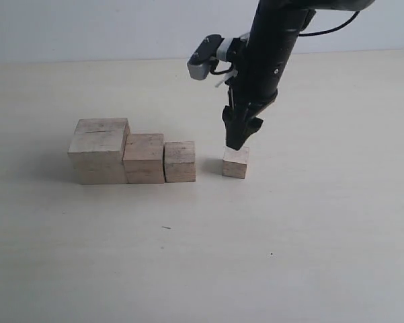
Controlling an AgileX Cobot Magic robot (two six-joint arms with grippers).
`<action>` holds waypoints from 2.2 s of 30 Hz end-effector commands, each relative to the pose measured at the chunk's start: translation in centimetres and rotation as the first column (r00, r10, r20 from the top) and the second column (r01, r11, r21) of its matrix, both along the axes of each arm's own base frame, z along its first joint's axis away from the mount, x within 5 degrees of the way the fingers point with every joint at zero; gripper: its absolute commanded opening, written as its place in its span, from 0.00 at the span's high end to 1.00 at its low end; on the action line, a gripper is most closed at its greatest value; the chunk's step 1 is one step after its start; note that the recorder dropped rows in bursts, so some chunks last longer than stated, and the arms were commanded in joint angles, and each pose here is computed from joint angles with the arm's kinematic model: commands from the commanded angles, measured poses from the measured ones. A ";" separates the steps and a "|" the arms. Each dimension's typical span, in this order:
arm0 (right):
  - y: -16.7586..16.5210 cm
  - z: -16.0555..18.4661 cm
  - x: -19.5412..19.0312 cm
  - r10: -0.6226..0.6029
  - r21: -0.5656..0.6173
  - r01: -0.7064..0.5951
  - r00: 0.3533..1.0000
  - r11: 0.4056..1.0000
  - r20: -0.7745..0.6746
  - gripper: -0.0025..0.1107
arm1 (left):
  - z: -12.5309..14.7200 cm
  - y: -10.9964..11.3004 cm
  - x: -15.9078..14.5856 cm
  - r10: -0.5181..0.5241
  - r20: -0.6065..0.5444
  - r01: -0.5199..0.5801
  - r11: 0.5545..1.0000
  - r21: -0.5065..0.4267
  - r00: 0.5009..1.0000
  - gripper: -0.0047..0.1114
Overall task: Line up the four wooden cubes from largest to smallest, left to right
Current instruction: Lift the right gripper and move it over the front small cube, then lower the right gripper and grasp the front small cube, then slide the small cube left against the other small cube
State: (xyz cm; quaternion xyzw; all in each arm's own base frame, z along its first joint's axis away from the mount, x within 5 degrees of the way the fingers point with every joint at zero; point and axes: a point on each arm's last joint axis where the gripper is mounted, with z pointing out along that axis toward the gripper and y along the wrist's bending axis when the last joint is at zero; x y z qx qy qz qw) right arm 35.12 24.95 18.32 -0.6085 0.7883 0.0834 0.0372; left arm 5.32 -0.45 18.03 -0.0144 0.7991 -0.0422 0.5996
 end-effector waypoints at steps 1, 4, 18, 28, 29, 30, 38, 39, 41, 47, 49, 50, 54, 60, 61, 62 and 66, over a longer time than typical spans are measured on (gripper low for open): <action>-0.5 -0.6 -0.7 0.004 -0.020 -0.005 1.000 1.000 -0.029 0.39 | 0.1 0.0 0.0 -0.007 0.013 0.007 1.000 -0.003 1.000 0.96; -0.3 -0.6 -0.7 0.013 -0.004 -0.013 1.000 1.000 -0.024 0.39 | 0.1 0.0 0.0 -0.007 0.013 0.007 1.000 -0.003 1.000 0.96; 0.3 -2.6 -0.1 0.014 0.022 -0.014 1.000 1.000 -0.019 0.30 | 0.1 0.0 0.0 -0.007 0.013 0.007 1.000 -0.003 1.000 0.96; 0.0 -4.6 0.3 0.055 -0.038 -0.055 0.998 0.998 -0.011 0.30 | 0.1 0.0 0.0 -0.007 0.013 0.007 1.000 -0.003 1.000 0.96; 0.0 -4.8 0.4 0.057 -0.042 -0.057 0.998 0.998 -0.008 0.30 | 0.1 0.0 0.0 -0.007 0.013 0.007 1.000 -0.003 1.000 0.96; 0.0 -4.9 0.4 0.054 -0.041 -0.054 0.999 0.998 -0.008 0.30 | 0.1 0.0 0.0 -0.007 0.013 0.007 1.000 -0.003 1.000 0.96; 0.0 -6.3 0.5 0.053 -0.055 -0.054 0.998 0.997 -0.030 0.48 | 0.1 0.0 0.0 -0.007 0.013 0.007 1.000 -0.003 1.000 0.96; 0.0 -6.3 0.5 0.053 -0.055 -0.054 0.998 0.997 -0.030 0.54 | 0.1 0.0 0.0 -0.007 0.013 0.007 1.000 -0.003 1.000 0.96; 0.0 -6.2 0.5 0.053 -0.054 -0.054 0.998 0.997 -0.029 0.66 | 0.1 0.0 0.0 -0.007 0.013 0.007 1.000 -0.003 1.000 0.96; 0.5 -6.1 0.3 0.043 -0.003 -0.043 0.998 0.999 -0.053 0.85 | 0.1 0.0 0.0 -0.007 0.013 0.007 1.000 -0.003 1.000 0.96; 0.7 -6.0 0.1 0.064 0.028 -0.062 0.996 0.998 -0.061 0.85 | 0.1 0.0 0.0 -0.007 0.013 0.007 1.000 -0.003 1.000 0.96; 0.8 -6.0 0.1 0.073 0.040 -0.071 0.995 0.997 -0.064 0.85 | 0.1 0.0 0.0 -0.007 0.013 0.007 1.000 -0.003 1.000 0.96; 1.0 -5.9 -0.1 0.139 0.066 -0.135 0.988 0.989 -0.069 0.85 | 0.1 0.0 0.0 -0.007 0.013 0.007 1.000 -0.003 1.000 0.96; 1.0 -5.9 -0.1 0.244 0.079 -0.240 0.969 0.967 -0.038 0.85 | 0.1 0.0 0.0 -0.007 0.013 0.007 1.000 -0.003 1.000 0.96; 1.1 -5.9 -0.1 0.265 0.087 -0.261 0.964 0.961 -0.032 0.85 | 0.1 0.0 0.0 -0.007 0.013 0.007 1.000 -0.003 1.000 0.96; 1.1 -5.9 0.0 0.283 0.094 -0.280 0.959 0.955 -0.020 0.85 | 0.1 0.0 0.0 -0.007 0.013 0.007 1.000 -0.003 1.000 0.96; 1.4 -5.8 0.2 0.294 0.113 -0.294 0.956 0.949 0.016 0.85 | 0.1 0.0 0.0 -0.007 0.013 0.007 1.000 -0.003 1.000 0.96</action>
